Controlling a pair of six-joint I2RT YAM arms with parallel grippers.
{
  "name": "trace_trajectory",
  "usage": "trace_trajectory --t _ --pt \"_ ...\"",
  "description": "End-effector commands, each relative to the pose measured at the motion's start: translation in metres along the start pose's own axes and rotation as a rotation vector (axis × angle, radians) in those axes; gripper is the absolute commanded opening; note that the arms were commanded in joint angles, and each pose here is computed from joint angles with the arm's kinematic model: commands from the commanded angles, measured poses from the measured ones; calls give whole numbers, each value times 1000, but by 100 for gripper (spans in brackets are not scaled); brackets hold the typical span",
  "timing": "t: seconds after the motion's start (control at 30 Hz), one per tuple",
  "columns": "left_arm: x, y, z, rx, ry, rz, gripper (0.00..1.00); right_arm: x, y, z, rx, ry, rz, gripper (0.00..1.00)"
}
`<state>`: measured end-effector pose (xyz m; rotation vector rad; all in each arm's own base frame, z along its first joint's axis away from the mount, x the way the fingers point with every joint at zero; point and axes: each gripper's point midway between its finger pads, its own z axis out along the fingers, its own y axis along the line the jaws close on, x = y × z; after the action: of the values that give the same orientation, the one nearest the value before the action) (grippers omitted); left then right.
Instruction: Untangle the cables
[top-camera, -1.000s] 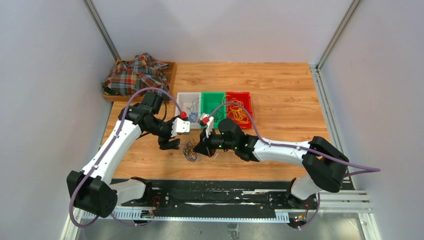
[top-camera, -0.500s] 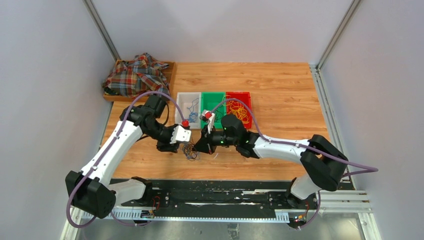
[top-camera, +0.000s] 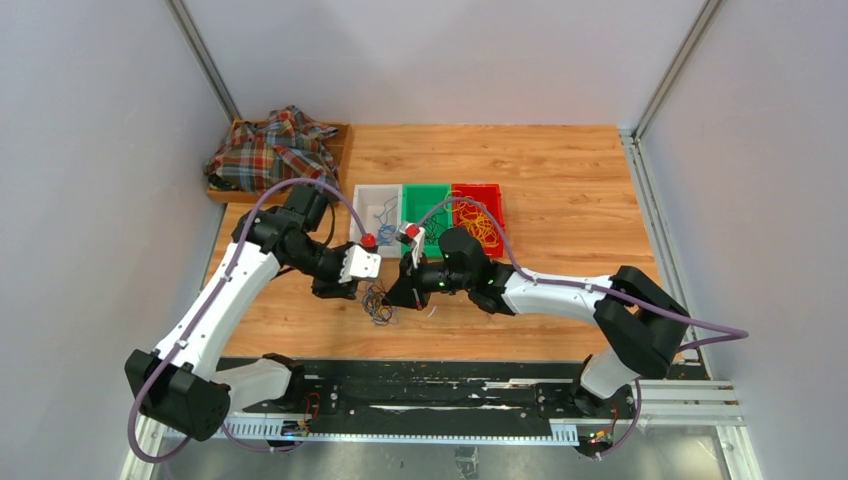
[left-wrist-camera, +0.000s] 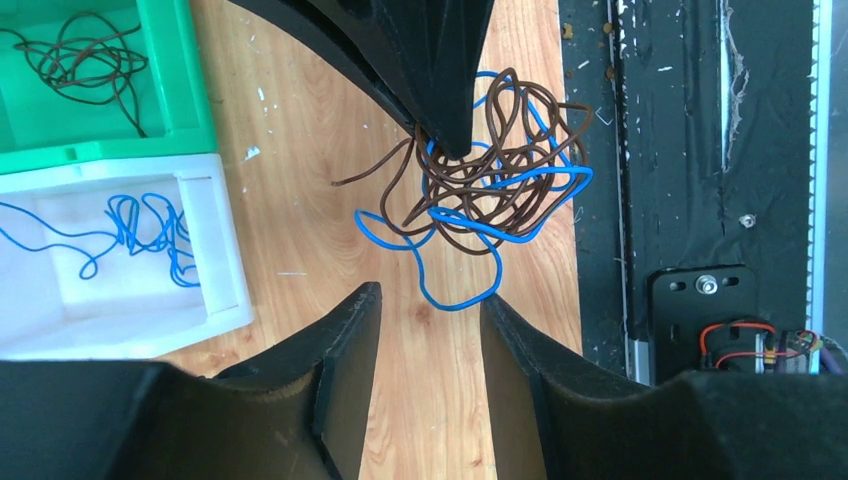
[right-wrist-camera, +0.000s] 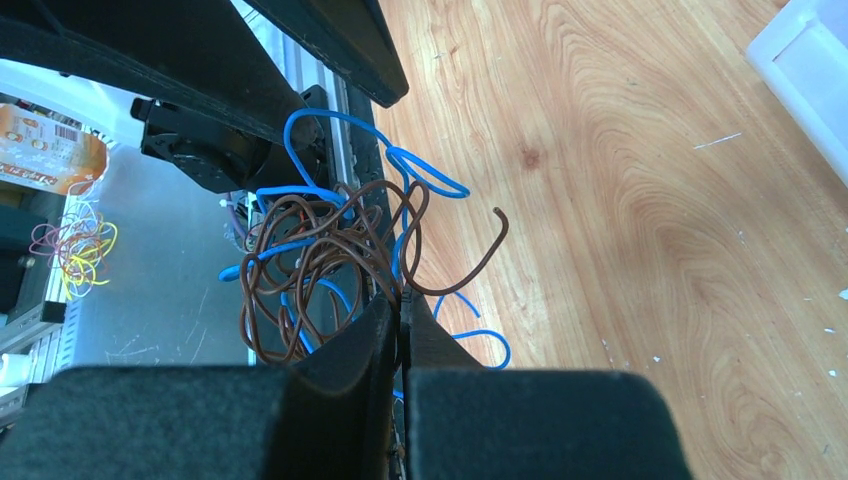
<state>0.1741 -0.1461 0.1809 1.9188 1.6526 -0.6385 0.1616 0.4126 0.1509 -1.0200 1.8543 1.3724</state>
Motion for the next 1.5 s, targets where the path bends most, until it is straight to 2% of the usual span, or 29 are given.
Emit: trace_trajectory --t 0.0,0.17,0.3,0.37,0.43,0.5,0.57,0.67,0.73,0.8,0.9,1.0,1.17,1.33,1.47 --pt "-3 -9 -3 10 9 87 45 -20 9 -3 -44 -26 -18 1" --pt "-8 -17 -4 44 42 173 41 -26 11 -1 -77 -29 14 1" --pt "2 -28 -3 70 91 224 33 -33 17 -5 -134 -57 45 1" --pt "6 -28 -6 51 115 299 30 -33 19 -7 -152 -54 52 1" --pt "3 -27 -10 26 111 366 21 -29 19 -8 -165 -41 55 1" --pt "-4 -22 -14 -29 89 402 11 -25 20 -8 -185 -25 63 1" --pt "-16 -9 -16 -134 45 434 10 -25 22 -8 -203 -15 66 1" --pt "-36 2 -22 -275 -40 505 1 -25 25 -7 -226 -6 70 1" --pt "-42 3 -25 -321 -70 539 1 -24 25 -6 -227 -3 79 4" --pt "-45 4 -28 -343 -81 513 1 -23 19 -6 -196 -10 89 12" --pt "-50 10 -36 -361 -86 400 1 -22 -1 -15 -93 -43 121 26" --pt "-63 15 -49 -389 -121 288 0 -29 -15 -35 -27 -132 135 37" --pt "-82 21 -59 -410 -195 135 1 -23 -35 -56 159 -156 57 41" --pt "-93 26 -63 -410 -233 59 1 -56 -11 -56 214 -270 -170 44" --pt "-103 28 -70 -416 -257 46 1 -86 -1 -48 238 -343 -224 43"
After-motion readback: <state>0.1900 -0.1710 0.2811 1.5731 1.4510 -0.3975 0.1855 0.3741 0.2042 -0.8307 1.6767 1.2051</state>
